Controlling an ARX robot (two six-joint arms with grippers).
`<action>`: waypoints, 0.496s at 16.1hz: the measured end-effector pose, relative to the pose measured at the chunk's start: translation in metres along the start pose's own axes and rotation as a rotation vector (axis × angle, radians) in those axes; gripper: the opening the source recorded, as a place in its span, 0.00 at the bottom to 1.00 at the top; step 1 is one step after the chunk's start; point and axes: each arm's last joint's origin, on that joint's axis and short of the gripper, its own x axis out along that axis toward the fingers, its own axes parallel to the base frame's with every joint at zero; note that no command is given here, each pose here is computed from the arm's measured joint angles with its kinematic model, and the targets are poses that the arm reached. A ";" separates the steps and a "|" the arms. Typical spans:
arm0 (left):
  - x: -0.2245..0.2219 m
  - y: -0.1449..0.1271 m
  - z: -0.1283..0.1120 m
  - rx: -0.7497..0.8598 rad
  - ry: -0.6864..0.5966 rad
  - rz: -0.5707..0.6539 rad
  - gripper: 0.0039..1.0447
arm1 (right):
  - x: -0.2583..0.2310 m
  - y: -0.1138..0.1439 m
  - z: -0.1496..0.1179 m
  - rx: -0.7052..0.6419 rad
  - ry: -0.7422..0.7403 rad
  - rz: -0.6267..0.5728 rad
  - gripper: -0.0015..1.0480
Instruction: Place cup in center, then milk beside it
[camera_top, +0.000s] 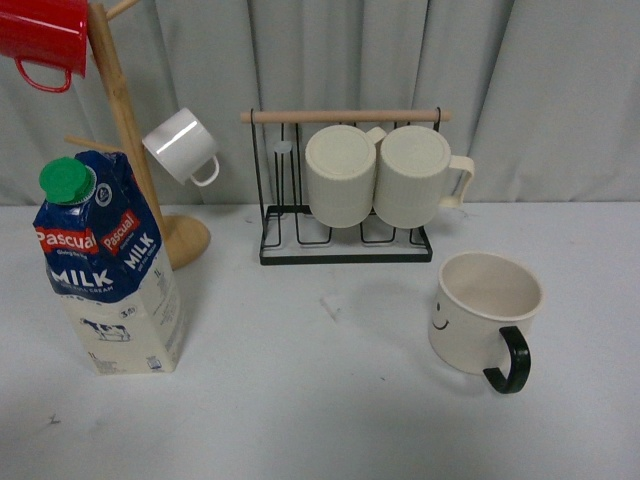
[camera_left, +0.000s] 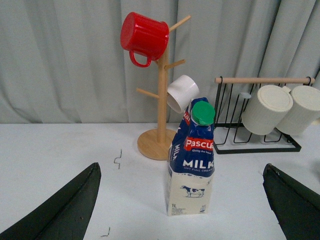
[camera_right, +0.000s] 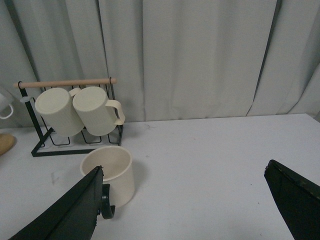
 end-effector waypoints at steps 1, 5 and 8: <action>0.000 0.000 0.000 0.000 0.000 0.000 0.94 | 0.000 0.000 0.000 0.000 0.000 0.000 0.94; 0.000 0.000 0.000 0.000 0.000 0.000 0.94 | 0.000 0.000 0.000 0.000 0.000 0.000 0.94; 0.000 0.000 0.000 0.000 0.000 0.000 0.94 | 0.000 0.000 0.000 0.000 0.000 0.000 0.94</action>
